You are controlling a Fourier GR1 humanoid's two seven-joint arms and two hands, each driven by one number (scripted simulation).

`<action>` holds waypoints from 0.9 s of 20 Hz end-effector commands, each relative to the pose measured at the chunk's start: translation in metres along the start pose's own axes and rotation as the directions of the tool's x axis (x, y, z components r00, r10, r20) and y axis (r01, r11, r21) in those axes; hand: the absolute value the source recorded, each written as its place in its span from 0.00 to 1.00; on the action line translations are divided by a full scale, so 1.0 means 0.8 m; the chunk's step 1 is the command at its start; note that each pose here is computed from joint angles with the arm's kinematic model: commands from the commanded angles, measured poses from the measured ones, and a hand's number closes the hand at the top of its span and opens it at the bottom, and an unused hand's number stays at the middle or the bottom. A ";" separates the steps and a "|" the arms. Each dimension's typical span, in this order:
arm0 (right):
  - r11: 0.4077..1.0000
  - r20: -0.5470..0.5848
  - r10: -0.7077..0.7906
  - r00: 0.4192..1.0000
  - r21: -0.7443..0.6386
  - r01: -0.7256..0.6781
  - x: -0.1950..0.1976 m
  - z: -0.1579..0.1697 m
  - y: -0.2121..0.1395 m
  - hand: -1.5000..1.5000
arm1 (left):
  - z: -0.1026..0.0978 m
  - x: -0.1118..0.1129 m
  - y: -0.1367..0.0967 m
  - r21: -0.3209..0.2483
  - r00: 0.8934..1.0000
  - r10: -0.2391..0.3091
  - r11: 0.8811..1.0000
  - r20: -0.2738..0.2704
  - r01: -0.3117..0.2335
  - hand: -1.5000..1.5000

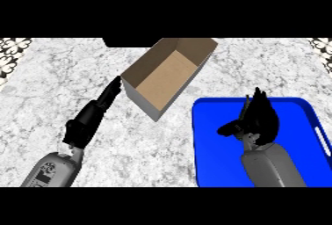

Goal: Pick the eggplant from the tray and place it in the cardboard box

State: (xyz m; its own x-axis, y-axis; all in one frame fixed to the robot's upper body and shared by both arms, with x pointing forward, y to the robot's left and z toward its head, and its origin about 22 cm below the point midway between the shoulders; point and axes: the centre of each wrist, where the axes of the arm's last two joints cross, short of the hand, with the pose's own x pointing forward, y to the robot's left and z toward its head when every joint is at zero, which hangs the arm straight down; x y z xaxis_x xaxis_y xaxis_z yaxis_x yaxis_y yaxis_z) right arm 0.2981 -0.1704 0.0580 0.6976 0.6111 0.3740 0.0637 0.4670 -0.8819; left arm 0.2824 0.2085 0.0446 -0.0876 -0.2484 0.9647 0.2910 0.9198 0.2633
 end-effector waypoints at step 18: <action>0.995 -0.184 0.040 0.982 0.102 -0.021 -0.001 -0.031 0.040 0.00 | 0.007 -0.008 0.004 0.004 1.000 -0.011 1.000 0.001 0.011 0.50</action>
State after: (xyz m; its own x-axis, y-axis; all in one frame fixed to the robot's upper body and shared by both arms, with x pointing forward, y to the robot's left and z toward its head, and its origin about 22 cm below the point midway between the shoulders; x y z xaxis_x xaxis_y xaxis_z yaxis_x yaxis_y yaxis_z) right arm 0.3122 -0.1747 0.0289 0.7600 0.5655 0.3205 -0.0124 0.5056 -0.8627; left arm 0.2845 0.2101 0.0447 -0.0916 -0.2509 0.9637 0.2924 0.9183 0.2669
